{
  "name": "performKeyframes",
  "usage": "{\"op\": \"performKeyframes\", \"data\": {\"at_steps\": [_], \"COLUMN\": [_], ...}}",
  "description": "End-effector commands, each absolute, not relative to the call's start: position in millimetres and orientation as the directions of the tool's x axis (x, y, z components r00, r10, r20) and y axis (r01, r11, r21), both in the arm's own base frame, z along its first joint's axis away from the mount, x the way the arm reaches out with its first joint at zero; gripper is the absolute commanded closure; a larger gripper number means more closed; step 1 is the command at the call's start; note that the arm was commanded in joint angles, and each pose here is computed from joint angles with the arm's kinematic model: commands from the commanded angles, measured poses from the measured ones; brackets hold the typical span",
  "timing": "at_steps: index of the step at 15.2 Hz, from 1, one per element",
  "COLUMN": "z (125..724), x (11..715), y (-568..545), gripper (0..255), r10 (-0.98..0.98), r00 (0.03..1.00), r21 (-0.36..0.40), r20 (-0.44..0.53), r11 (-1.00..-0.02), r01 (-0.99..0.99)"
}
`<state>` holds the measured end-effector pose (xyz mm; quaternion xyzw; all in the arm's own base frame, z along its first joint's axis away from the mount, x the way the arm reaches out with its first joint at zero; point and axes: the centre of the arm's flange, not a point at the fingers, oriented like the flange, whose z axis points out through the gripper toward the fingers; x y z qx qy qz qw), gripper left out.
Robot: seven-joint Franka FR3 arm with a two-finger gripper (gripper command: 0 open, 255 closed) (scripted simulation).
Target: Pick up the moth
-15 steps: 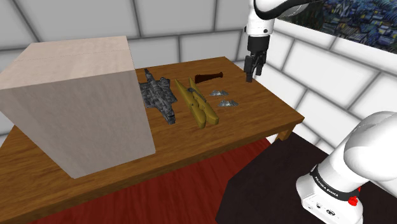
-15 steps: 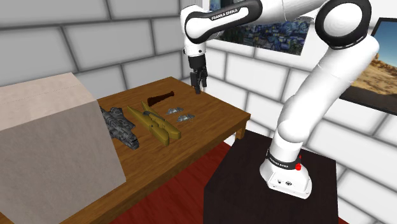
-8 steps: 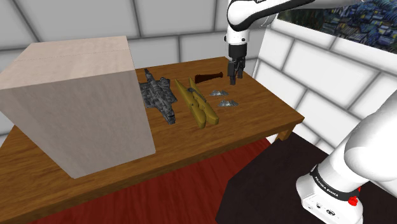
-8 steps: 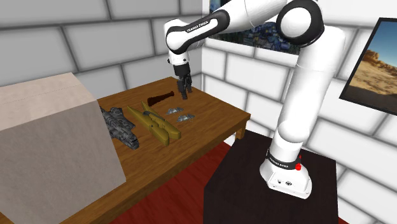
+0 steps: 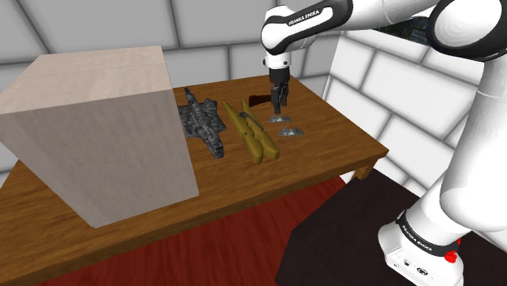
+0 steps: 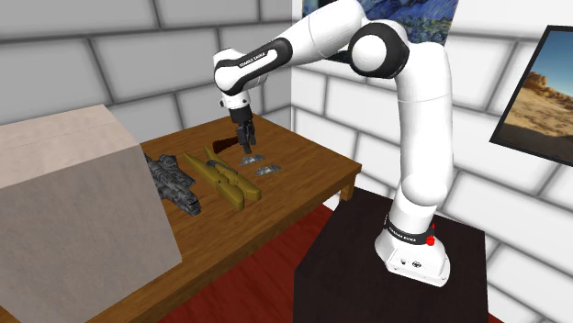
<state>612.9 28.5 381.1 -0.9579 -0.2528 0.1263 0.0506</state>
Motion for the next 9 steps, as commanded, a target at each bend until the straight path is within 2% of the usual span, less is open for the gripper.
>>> {"op": "performKeyframes", "data": {"at_steps": [1, 8, 9], "z": [369.5, 340.1, 339.4], "x": [617.9, 617.9, 618.6], "y": [30.8, 30.8, 31.2], "gripper": [0, 0, 255], "r10": [0.506, 0.506, 0.506], "r00": [0.835, 0.835, 0.835], "r21": [-0.164, -0.164, -0.164], "r20": [-0.216, -0.216, -0.216], "r11": [-0.862, -0.862, -0.862], "r01": [0.48, 0.48, 0.48]}}
